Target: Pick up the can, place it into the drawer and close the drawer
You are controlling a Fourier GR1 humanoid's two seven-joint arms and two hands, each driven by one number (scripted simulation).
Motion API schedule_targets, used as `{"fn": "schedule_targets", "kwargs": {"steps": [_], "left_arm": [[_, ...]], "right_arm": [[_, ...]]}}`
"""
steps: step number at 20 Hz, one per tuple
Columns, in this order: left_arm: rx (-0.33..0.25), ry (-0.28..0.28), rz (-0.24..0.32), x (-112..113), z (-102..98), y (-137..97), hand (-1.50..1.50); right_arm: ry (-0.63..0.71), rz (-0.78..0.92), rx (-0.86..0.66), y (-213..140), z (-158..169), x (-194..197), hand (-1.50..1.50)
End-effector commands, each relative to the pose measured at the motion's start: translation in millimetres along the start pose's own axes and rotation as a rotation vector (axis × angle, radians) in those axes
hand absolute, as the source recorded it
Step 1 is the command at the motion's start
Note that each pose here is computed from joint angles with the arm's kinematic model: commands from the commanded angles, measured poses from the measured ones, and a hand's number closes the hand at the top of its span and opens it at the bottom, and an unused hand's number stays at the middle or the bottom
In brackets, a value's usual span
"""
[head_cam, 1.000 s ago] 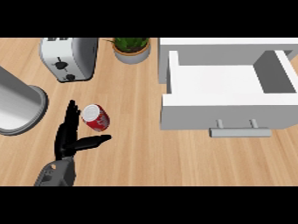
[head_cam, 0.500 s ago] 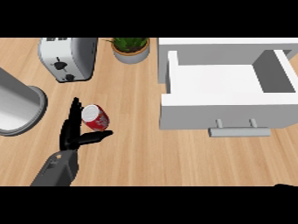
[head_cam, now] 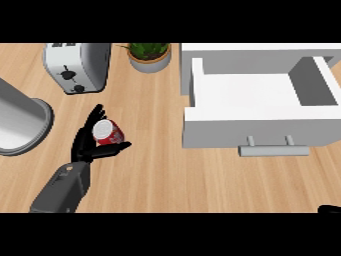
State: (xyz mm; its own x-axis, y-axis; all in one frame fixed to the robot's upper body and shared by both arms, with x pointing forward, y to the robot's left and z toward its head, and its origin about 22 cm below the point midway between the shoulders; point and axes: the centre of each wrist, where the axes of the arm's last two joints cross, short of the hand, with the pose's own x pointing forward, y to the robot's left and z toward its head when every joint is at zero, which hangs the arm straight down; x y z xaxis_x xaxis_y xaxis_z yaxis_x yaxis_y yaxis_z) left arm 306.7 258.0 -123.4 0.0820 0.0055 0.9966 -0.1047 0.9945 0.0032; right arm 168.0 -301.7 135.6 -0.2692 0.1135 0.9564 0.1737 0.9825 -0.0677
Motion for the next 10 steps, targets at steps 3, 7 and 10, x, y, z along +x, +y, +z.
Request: {"fn": "schedule_targets", "kwargs": {"steps": [3,7,10], "left_arm": [[-0.086,-0.009,0.061,14,-18,-30,1.5],[-0.106,-0.055,0.087,-6,1,-4,1.5],[-0.087,-0.077,0.077,9,-16,-31,1.5]], "right_arm": [[0.012,0.028,-0.005,-6,-5,-10,-1.5],[-0.026,0.007,-0.006,6,-5,8,-1.5],[-0.013,0.006,0.007,6,3,9,-1.5]]}}
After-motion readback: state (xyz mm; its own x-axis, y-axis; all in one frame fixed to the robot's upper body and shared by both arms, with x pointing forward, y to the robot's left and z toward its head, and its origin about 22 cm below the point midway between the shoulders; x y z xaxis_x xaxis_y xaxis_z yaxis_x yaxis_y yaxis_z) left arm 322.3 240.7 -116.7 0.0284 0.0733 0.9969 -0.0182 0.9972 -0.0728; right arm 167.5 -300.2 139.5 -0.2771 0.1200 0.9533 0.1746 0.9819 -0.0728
